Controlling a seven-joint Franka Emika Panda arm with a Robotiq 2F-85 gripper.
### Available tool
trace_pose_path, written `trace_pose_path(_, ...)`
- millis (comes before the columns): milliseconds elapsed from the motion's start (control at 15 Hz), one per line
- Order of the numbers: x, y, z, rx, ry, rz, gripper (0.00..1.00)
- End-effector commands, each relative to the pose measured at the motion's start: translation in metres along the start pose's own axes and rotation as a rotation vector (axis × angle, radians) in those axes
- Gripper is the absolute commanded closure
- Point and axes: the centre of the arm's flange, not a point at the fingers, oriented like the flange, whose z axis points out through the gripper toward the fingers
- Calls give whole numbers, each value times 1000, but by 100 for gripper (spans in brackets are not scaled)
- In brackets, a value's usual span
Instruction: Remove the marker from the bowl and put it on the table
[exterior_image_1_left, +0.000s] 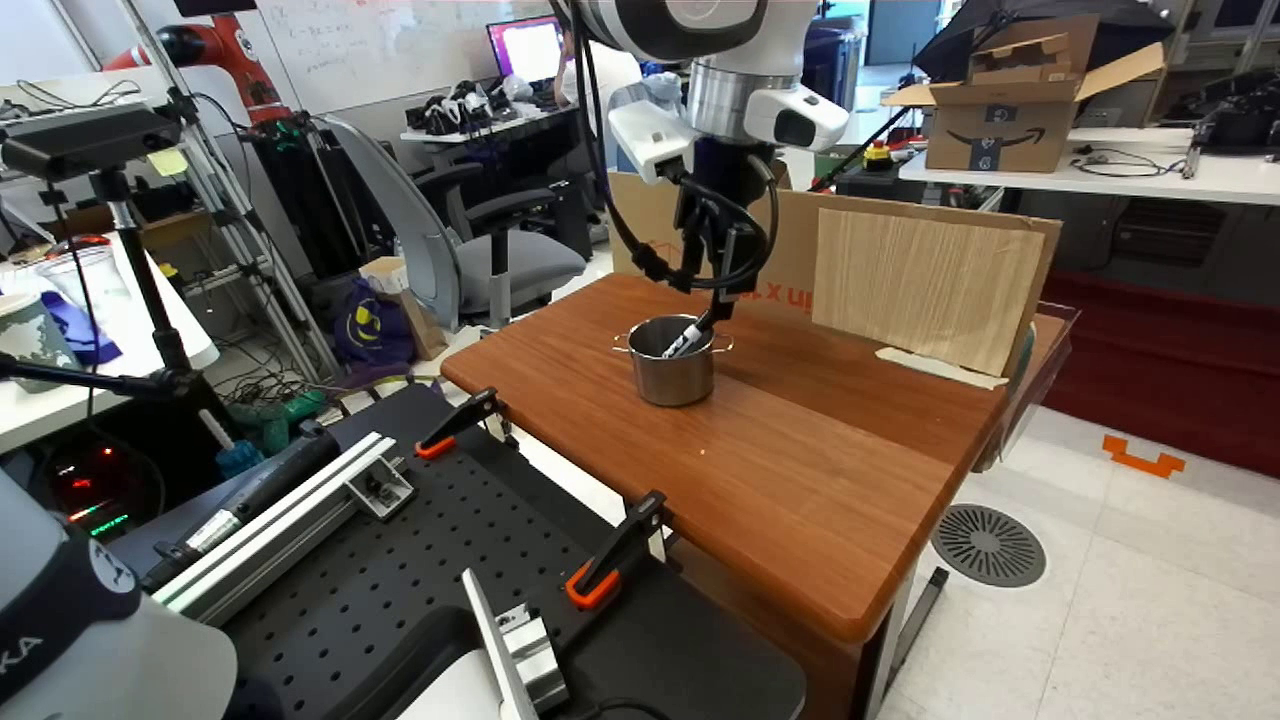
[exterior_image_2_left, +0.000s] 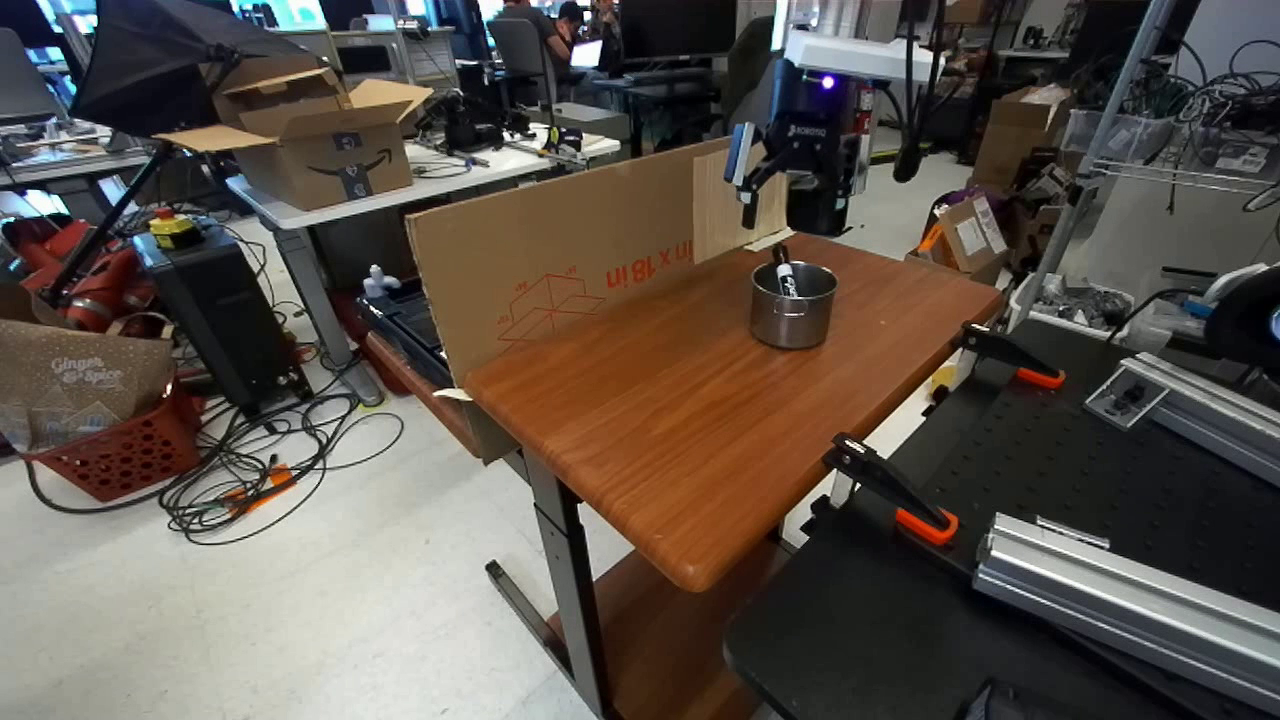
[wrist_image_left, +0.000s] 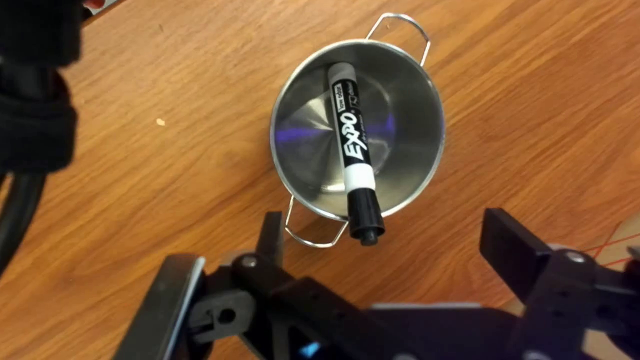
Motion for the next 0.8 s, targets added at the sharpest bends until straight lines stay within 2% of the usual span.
trace_pose_path(0, 17, -8, 7, 22, -10, 30, 0)
trace_pose_path(600, 18, -18, 21, 29, -49, 25, 0)
trace_pose_path(667, 18, -18, 23, 27, -50, 29, 25)
trace_pose_path(733, 18, -18, 25, 26, -55, 27, 26)
